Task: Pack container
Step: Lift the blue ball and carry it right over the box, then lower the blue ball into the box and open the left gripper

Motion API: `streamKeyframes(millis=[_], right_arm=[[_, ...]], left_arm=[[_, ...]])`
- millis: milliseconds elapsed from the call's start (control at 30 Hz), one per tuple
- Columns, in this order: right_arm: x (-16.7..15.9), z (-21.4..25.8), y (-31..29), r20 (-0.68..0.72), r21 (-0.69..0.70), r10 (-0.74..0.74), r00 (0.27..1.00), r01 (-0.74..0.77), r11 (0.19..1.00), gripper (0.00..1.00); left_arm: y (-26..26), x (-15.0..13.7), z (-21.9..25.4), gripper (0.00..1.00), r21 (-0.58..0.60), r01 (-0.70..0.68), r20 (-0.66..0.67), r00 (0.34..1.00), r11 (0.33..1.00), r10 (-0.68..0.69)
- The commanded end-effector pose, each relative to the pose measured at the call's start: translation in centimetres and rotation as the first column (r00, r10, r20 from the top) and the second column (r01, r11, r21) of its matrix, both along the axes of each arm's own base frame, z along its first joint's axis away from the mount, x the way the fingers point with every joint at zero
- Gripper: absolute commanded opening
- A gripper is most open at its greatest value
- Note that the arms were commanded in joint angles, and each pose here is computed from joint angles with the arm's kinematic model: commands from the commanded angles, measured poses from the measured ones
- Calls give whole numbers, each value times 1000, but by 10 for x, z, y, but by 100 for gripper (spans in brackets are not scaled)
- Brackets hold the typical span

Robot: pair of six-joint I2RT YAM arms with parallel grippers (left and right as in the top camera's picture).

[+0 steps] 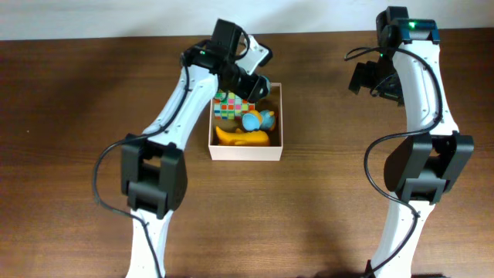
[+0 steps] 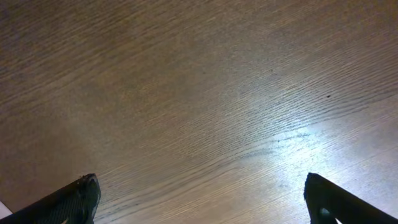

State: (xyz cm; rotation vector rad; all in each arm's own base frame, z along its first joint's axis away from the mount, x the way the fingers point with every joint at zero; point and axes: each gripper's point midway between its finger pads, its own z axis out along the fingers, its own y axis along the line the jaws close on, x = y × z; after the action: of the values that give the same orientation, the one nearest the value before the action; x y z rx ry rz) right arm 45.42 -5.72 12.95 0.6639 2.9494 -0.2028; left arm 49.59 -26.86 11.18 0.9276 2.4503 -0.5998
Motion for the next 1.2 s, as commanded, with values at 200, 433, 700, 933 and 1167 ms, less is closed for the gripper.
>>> streamKeyframes(millis=[200,433,700,933,1167], right_arm=[[0,0,-2,1,0,-12,1000,12,1000,99],[0,0,-2,1,-1,-12,1000,12,1000,99],[0,0,-2,1,-1,-12,1000,12,1000,99],[0,0,-2,1,0,-12,1000,12,1000,99],[0,0,-2,1,-1,-12,1000,12,1000,99]], left_arm=[[-18,1,-12,99,-34,28,-8,1000,999,-29],[-18,1,-11,99,-36,25,-9,1000,999,-25],[-19,4,2,99,-43,17,-2,1000,999,-17],[-14,13,12,49,-11,-8,42,999,1000,9],[4,24,5,23,95,-78,86,994,992,70]])
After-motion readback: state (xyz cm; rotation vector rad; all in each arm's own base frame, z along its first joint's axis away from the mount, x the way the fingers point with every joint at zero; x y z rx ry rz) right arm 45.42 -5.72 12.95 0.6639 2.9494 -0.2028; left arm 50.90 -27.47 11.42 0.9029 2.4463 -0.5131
